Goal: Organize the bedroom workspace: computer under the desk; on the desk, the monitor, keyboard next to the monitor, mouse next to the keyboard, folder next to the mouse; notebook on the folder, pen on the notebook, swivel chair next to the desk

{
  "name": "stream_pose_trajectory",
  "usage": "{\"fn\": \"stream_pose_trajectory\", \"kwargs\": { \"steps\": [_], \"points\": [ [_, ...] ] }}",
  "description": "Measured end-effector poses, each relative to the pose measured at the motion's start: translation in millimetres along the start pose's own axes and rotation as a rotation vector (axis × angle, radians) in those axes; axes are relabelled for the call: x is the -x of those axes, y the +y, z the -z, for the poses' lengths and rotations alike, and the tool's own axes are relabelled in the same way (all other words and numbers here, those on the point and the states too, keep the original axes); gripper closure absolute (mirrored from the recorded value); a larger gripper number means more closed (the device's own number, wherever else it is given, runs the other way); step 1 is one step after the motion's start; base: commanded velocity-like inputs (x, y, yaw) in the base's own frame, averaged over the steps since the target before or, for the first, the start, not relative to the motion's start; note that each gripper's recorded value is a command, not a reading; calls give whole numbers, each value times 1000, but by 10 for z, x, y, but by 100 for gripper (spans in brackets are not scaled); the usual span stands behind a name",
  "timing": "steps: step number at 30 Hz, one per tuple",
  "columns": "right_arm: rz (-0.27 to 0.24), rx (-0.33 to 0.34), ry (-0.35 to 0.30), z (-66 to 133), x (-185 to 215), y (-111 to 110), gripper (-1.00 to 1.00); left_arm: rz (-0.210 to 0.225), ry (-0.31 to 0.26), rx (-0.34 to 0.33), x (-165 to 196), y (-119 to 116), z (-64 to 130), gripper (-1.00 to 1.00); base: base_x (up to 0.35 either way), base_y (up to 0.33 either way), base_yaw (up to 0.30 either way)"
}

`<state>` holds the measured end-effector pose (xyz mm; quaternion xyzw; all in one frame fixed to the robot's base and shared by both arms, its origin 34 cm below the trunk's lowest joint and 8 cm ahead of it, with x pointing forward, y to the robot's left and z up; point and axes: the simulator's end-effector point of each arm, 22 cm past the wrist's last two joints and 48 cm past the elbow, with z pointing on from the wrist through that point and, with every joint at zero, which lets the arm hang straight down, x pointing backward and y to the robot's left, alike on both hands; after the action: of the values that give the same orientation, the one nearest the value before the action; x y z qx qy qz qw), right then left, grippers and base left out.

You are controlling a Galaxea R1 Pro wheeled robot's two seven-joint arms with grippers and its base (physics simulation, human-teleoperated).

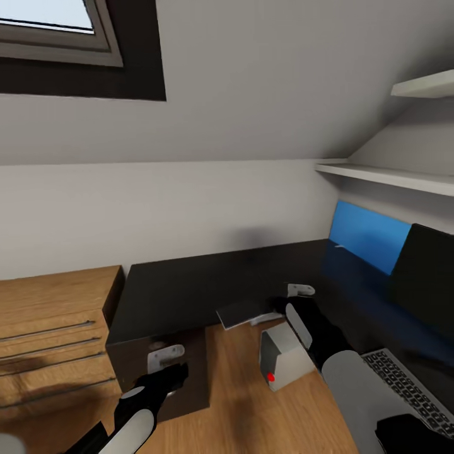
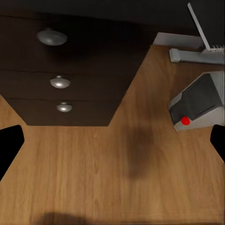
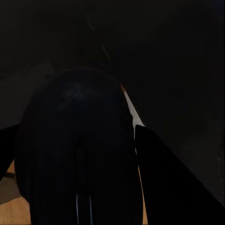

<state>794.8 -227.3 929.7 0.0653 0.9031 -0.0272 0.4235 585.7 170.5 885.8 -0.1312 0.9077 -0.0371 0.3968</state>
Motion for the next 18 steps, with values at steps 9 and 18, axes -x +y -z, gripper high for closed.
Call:
{"fn": "stream_pose_trajectory", "kwargs": {
  "steps": [9, 18],
  "points": [
    [-16, -27, -44, -32, 67, -167, 100, 1, -3, -5, 13, -11, 14, -100, -4, 0, -285],
    [-17, -32, -46, -41, 44, -190, 100, 3, -7, -5, 30, -6, 24, -100, 0, 0, -286]
  ]
}}
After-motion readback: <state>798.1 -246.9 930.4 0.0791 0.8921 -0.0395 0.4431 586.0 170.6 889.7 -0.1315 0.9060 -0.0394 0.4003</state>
